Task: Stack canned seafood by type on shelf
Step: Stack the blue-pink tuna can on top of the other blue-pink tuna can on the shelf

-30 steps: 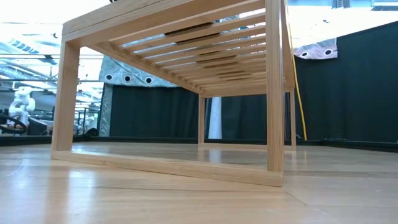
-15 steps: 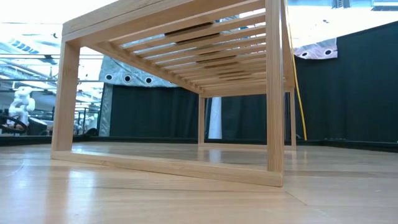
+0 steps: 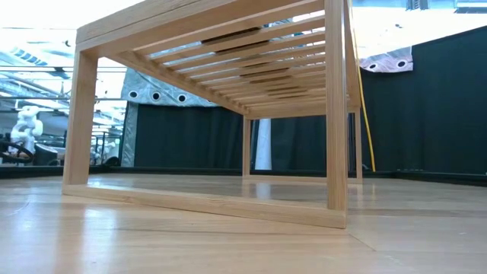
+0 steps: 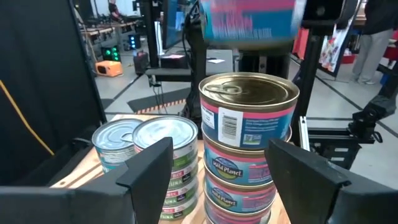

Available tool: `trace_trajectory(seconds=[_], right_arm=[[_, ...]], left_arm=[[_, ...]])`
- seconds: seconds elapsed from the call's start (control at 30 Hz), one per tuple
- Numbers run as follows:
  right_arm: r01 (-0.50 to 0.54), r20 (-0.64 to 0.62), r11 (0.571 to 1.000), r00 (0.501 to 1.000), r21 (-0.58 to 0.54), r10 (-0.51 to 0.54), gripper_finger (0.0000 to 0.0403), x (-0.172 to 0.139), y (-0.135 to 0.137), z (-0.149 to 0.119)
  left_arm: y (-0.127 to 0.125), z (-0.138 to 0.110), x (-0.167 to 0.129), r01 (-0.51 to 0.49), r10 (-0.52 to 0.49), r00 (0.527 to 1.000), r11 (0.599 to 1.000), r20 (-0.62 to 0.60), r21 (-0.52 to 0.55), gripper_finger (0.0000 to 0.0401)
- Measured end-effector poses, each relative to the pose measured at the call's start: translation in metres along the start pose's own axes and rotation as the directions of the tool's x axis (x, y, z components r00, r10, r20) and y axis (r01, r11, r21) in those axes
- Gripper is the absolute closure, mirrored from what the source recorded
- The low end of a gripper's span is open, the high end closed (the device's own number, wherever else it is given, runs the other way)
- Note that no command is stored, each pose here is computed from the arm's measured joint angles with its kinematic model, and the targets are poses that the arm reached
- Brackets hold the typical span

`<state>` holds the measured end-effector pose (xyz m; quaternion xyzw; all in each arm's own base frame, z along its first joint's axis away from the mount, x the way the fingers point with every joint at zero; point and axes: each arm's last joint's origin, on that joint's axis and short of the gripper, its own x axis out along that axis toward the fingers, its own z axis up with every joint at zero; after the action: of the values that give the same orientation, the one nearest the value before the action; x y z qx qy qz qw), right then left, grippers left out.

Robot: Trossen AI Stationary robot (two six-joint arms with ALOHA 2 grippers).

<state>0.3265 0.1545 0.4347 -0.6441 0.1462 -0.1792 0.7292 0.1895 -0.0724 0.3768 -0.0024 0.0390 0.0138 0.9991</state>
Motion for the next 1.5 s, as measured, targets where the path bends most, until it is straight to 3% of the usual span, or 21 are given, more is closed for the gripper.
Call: trace_trajectory(seconds=[0.37,0.77,1.13,1.37,1.5], right_arm=[[-0.089,-0.002,0.996,0.996,0.000,0.089,0.0213,0.000,0.014,-0.002],[-0.110,0.069,0.993,0.992,0.047,0.107,0.0159,0.000,0.014,0.001],[-0.107,0.051,0.994,0.993,0.031,0.106,0.0154,0.005,0.014,-0.003],[-0.105,0.041,0.994,0.994,0.017,0.105,0.0154,0.007,0.014,-0.005],[-0.103,0.032,0.995,0.994,0.012,0.103,0.0154,0.010,0.014,-0.008]], left_arm=[[0.000,0.000,0.000,-0.001,0.001,1.000,1.000,0.003,-0.004,0.0141],[0.000,0.003,0.000,0.002,-0.001,1.000,1.000,0.030,-0.017,0.0141],[-0.006,0.015,0.001,0.110,-0.109,0.982,0.994,0.154,0.001,0.0141],[-0.024,0.014,0.016,0.159,-0.176,0.961,0.983,0.214,0.094,0.0141],[-0.031,0.022,0.023,0.088,-0.132,0.957,0.981,0.258,0.173,0.0141]])
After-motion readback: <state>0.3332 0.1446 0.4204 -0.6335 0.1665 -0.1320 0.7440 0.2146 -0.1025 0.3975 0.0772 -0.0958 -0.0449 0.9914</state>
